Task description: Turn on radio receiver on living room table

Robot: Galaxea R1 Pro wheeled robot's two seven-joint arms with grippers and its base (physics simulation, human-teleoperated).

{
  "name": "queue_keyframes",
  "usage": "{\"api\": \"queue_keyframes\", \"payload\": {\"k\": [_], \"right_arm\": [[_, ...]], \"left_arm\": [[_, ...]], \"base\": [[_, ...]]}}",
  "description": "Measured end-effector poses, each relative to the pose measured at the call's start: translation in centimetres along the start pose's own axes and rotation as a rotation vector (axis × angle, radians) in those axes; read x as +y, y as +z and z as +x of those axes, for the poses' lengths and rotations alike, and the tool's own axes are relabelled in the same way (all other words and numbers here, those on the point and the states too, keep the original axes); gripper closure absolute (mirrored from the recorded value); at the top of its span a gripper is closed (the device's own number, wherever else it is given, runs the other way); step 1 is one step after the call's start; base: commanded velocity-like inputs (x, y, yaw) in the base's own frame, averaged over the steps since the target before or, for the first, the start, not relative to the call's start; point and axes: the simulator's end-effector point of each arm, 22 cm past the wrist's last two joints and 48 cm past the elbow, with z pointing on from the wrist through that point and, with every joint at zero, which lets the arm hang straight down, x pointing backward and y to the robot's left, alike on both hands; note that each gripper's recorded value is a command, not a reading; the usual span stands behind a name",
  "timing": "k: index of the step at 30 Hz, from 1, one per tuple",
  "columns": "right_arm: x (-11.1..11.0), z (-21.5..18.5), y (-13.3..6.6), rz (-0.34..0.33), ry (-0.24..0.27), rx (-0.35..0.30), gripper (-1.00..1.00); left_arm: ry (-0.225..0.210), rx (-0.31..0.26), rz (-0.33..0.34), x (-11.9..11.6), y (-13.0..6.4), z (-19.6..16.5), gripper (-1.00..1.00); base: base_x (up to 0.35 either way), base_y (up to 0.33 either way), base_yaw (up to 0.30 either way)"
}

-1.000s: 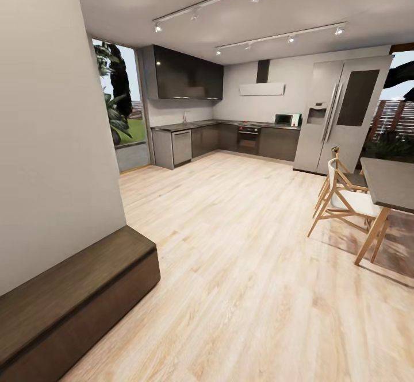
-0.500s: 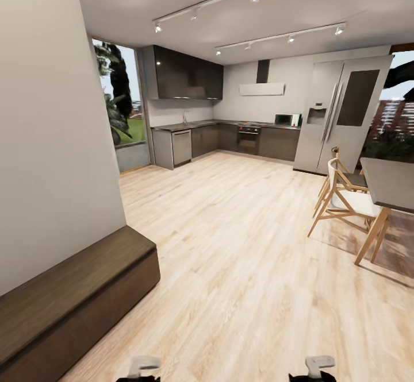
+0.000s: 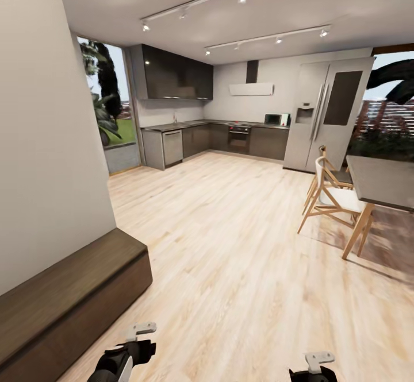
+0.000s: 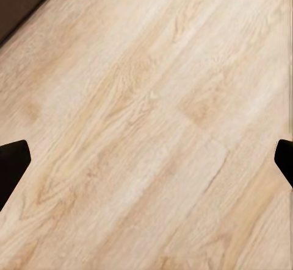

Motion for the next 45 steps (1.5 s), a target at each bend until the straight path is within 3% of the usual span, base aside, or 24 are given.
{"api": "queue_keyframes", "payload": {"k": [45], "right_arm": [[0.16,0.11,0.0,-0.005,-0.005,0.002,-1.0]], "left_arm": [[0.007,-0.013,0.003,-0.29,0.0,-0.25,-1.0]], "base": [[0.0,0.0,-0.279]]}}
